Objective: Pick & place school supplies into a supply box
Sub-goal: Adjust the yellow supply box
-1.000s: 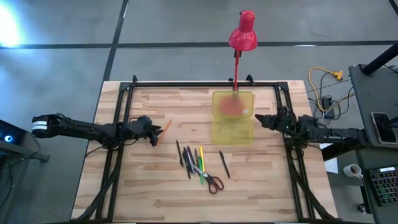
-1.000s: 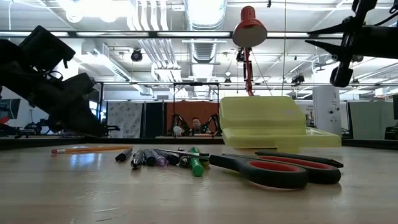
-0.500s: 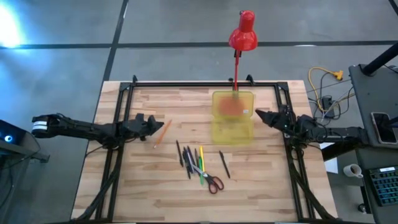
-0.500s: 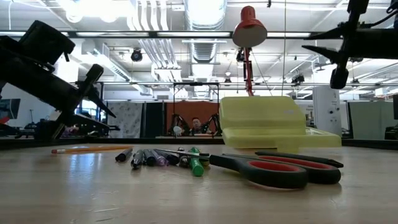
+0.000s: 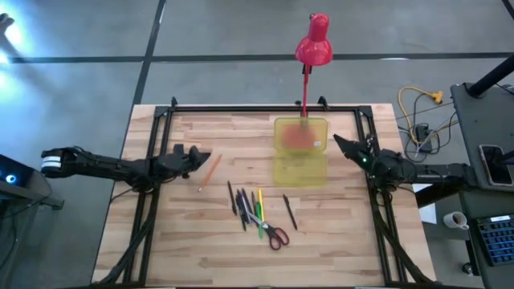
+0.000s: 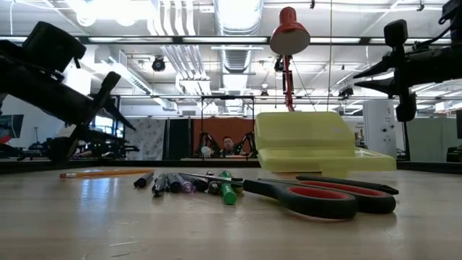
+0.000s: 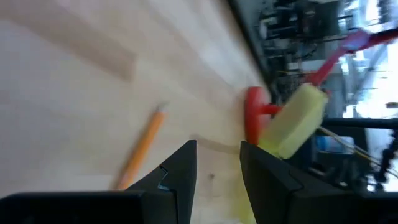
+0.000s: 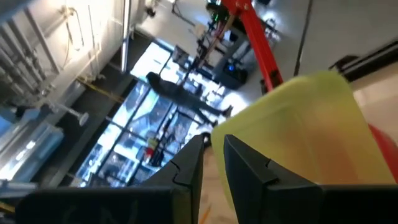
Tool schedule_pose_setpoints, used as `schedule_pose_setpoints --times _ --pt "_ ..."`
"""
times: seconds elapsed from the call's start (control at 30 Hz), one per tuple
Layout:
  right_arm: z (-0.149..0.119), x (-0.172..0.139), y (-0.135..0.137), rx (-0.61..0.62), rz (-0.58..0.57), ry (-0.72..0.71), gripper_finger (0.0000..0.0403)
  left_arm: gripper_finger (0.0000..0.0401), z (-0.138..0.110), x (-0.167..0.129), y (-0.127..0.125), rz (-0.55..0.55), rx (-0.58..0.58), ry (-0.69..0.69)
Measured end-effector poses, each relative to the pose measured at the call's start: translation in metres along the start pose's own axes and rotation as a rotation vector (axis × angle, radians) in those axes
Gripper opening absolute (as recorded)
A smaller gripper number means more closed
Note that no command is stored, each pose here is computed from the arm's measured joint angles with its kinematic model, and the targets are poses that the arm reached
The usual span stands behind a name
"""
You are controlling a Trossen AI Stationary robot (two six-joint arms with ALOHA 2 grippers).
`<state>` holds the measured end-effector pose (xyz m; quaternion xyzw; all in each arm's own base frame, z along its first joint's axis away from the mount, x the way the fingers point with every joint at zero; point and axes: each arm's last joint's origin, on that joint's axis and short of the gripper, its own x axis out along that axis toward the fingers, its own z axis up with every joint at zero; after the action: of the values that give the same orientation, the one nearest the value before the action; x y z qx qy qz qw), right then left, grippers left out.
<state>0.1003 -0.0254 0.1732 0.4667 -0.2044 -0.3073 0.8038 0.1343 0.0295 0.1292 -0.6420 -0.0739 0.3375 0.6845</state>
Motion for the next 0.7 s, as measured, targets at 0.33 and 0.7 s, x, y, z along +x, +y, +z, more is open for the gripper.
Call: schedule_pose_setpoints --times 0.33,0.7 --pt "-0.003 0.005 0.004 -0.047 -0.035 0.074 0.0059 0.0108 0.004 -0.011 -0.052 -0.471 0.183 -0.054" --pt "0.032 0.002 0.054 -0.445 -0.694 0.274 0.0059 0.0108 -0.005 0.005 -0.074 -0.355 0.315 -0.022"
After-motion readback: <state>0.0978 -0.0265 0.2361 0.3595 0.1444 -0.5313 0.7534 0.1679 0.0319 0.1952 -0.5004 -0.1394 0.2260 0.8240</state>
